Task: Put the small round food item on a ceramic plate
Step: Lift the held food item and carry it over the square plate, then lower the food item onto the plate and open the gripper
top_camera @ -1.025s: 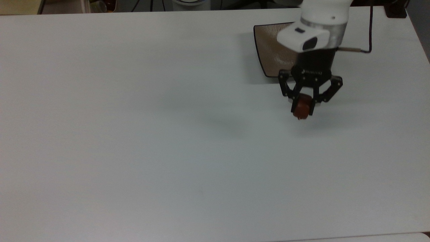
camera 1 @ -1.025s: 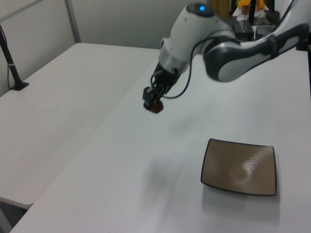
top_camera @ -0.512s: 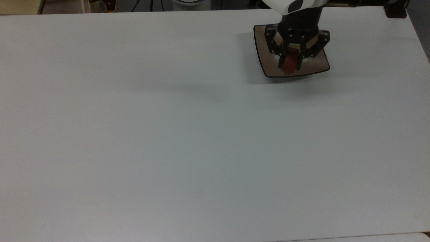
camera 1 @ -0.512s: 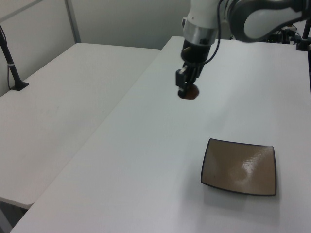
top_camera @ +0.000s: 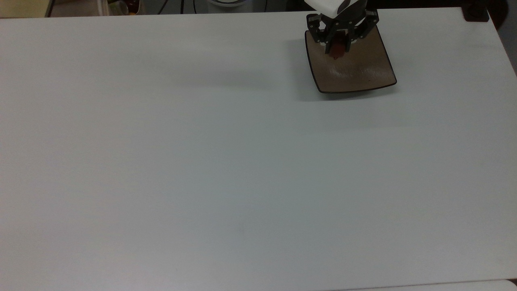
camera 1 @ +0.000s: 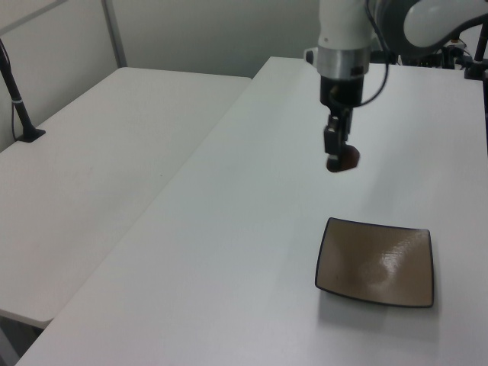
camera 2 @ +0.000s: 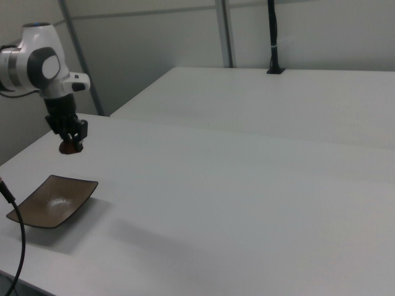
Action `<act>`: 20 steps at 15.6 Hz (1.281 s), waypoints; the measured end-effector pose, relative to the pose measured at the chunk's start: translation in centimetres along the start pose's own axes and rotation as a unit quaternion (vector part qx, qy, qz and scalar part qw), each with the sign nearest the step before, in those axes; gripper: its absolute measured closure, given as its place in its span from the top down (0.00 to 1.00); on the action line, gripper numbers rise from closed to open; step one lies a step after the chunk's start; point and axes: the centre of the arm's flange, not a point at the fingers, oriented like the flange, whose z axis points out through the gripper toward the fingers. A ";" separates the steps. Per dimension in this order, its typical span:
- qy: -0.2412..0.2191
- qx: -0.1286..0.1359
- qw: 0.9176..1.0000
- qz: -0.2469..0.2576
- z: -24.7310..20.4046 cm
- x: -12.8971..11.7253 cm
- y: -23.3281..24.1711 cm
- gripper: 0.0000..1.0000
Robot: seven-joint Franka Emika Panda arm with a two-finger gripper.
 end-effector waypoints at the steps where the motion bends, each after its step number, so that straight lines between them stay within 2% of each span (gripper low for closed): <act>1: -0.009 0.000 1.000 -0.009 0.6 -1.0 -0.3 0.43; 5: -0.045 -0.003 0.998 -0.042 3.2 -5.3 -2.5 0.43; 8: -0.064 -0.011 0.996 -0.061 5.6 -7.4 -4.1 0.43; 14: -0.035 0.001 0.997 -0.072 10.4 -8.6 -5.3 0.43; 20: -0.002 0.017 0.998 -0.057 14.6 -9.1 -5.8 0.42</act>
